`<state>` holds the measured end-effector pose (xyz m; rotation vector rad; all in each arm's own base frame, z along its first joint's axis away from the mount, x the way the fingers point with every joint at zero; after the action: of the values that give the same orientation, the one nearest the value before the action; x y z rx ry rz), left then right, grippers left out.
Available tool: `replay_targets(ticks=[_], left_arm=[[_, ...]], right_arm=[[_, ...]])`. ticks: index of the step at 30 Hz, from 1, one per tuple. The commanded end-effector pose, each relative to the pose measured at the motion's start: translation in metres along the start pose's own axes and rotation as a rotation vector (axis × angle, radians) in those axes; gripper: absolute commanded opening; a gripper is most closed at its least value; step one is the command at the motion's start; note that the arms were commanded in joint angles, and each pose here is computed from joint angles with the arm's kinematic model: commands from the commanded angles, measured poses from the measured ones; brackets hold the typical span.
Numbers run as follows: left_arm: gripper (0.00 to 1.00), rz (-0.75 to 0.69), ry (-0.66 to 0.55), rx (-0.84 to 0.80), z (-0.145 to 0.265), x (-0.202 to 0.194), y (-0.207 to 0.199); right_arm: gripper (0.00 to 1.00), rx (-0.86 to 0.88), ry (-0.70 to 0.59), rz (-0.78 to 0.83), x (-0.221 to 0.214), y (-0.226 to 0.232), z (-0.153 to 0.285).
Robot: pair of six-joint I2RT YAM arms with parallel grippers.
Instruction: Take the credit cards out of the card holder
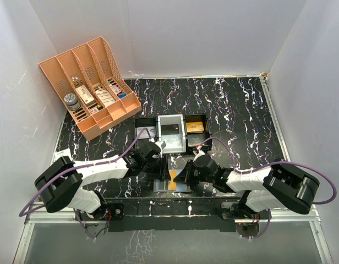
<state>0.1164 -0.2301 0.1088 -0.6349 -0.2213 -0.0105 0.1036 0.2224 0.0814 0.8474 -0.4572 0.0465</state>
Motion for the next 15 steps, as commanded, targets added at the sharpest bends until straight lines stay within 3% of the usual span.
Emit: replay_targets(ticks=[1,6,12,15], left_arm=[[0.39,0.023,-0.004,0.07,-0.006,-0.004,0.006],[0.38,0.032,0.031,0.14,-0.014,-0.015,0.02],[0.33,0.033,0.052,0.182,-0.015,-0.025,0.027],[0.32,0.04,0.049,0.173,-0.014,-0.028,0.029]], right_arm=[[0.01,-0.008,-0.014,0.026,0.004,-0.001,-0.001],[0.04,0.071,-0.012,0.037,0.004,0.006,0.002],[0.19,0.13,-0.015,-0.001,0.004,0.006,0.001],[0.21,0.143,-0.008,-0.008,0.003,0.006,-0.002]])
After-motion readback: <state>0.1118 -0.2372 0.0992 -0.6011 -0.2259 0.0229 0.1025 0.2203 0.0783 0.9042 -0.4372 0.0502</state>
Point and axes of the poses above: each gripper's point midway between its finger pads, its own z axis back along the fingers, its own y axis along the line the jaws close on, x = y × z, the point moved 9 cm from there along z, back along the fingers, and after that the axes turned 11 degrees about z, right-handed, at the moved point
